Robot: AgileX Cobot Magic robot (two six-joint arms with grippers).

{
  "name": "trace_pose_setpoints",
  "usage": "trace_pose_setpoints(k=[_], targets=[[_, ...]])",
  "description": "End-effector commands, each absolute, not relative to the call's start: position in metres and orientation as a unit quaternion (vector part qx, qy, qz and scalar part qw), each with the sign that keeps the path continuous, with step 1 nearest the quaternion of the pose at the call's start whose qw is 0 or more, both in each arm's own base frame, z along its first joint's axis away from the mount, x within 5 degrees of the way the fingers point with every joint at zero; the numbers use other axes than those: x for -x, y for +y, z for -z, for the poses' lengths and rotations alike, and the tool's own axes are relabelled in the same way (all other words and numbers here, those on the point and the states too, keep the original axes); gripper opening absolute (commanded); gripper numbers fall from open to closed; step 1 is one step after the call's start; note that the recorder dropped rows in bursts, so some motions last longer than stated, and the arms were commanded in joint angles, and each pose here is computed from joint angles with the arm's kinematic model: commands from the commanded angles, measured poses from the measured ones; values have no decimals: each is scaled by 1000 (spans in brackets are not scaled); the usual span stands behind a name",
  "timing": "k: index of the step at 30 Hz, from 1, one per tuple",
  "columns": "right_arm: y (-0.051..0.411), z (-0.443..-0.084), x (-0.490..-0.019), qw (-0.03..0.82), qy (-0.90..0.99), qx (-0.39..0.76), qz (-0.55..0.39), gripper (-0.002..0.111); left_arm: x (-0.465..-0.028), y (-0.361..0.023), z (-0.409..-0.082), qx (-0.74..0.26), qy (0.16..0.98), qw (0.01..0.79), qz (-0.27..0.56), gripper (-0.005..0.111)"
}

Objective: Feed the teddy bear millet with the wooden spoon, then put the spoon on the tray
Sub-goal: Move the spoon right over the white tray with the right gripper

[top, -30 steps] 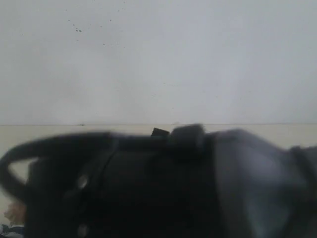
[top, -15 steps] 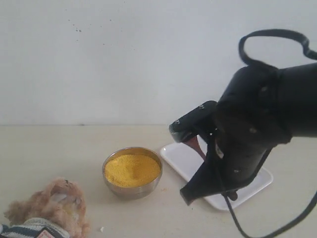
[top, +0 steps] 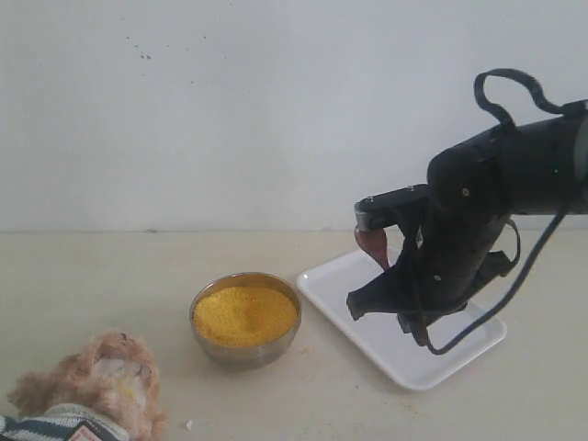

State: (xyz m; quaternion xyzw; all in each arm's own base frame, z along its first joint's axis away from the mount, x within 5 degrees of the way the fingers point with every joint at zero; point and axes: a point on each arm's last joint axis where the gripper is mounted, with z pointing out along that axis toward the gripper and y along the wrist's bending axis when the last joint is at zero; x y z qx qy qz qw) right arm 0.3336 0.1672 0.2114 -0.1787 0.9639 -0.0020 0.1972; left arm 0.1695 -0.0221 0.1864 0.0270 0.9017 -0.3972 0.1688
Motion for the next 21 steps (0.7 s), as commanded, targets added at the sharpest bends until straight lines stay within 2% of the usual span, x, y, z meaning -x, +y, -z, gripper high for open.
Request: trace_pose_setpoints(k=[1, 11, 21], targets=[[174, -210, -352, 210, 959, 188, 0, 0, -169, -24, -188, -26, 896, 168, 410, 4], [189, -184, -381, 200, 961, 189, 4, 0, -169, -24, -188, -26, 896, 168, 410, 4], [166, -160, -400, 172, 977, 128, 7, 0, -169, -24, -188, -26, 896, 168, 410, 4]])
